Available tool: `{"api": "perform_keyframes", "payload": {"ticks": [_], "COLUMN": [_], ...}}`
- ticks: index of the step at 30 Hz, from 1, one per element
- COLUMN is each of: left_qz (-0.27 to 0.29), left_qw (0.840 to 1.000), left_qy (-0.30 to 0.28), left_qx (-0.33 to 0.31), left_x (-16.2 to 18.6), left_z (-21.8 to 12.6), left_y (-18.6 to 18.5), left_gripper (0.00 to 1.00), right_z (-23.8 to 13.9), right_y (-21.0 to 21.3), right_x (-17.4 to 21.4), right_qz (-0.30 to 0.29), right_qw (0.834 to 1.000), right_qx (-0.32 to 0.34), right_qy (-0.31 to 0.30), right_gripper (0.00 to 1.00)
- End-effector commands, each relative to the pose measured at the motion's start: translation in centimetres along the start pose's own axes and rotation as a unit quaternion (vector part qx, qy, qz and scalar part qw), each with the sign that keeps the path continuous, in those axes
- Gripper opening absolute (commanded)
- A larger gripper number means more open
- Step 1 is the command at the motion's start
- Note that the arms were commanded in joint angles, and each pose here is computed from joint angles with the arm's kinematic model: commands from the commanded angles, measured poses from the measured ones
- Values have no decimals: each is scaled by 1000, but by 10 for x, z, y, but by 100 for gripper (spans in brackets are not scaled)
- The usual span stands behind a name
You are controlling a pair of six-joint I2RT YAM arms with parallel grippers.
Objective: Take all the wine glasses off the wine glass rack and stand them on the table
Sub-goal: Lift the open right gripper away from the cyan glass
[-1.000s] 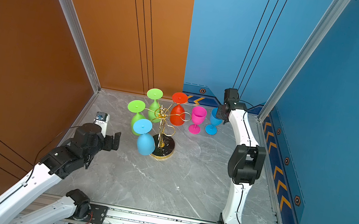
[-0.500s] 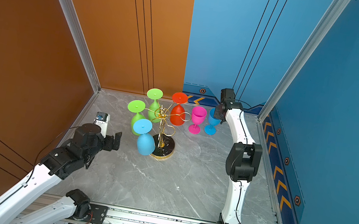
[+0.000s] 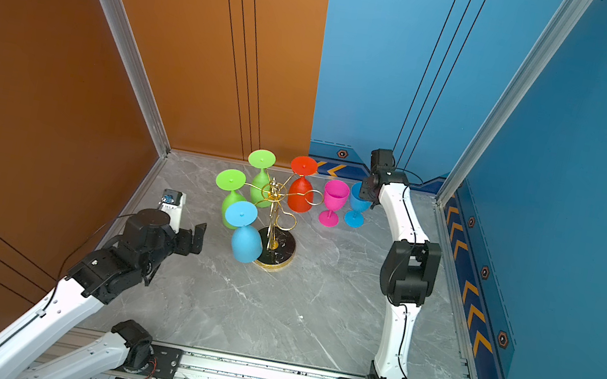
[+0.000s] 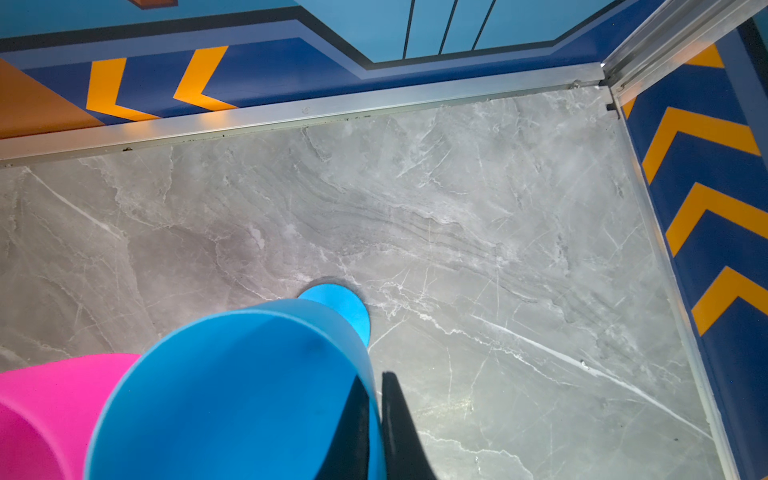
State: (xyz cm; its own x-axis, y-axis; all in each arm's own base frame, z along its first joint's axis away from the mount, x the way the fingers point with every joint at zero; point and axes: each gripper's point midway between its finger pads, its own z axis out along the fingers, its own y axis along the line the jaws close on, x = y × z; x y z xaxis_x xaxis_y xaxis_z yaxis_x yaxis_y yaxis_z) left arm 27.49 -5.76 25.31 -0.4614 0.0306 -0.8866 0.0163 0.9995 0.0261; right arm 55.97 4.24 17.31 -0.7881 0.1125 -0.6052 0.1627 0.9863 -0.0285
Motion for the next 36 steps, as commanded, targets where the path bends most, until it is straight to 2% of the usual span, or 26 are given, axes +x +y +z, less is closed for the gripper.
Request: {"api": "perform_keyframes", "payload": {"ticks": [1, 7, 17, 26, 27, 32, 36], "left_qz": [-6, -7, -7, -8, -7, -8, -9], "left_qw": [1000, 1000, 1000, 1000, 1000, 1000, 1000], "left_qy": [-2, -3, -2, 0, 0, 0, 0], "left_qx": [5, 7, 8, 4, 4, 1, 0], "left_x": [2, 2, 2, 3, 3, 3, 3], "left_z": [0, 0, 0, 1, 1, 1, 1], "left_y": [0, 0, -1, 0, 0, 1, 2], "left_gripper": [98, 98, 98, 98, 98, 98, 98], "right_z": [1, -1, -19, -54, -73, -107, -134], "right_y": [0, 0, 2, -3, -5, -8, -3], "right_x": [5, 5, -8, -21, -29, -36, -35], "right_qz": [0, -1, -1, -17, -16, -16, -25], "right_qw": [1000, 1000, 1000, 999, 999, 997, 994], "right_qx": [8, 9, -1, -3, -5, -15, -37], "right_qy": [13, 13, -5, -33, -50, -77, -100], "right_gripper": [13, 21, 25, 59, 62, 70, 80]}}
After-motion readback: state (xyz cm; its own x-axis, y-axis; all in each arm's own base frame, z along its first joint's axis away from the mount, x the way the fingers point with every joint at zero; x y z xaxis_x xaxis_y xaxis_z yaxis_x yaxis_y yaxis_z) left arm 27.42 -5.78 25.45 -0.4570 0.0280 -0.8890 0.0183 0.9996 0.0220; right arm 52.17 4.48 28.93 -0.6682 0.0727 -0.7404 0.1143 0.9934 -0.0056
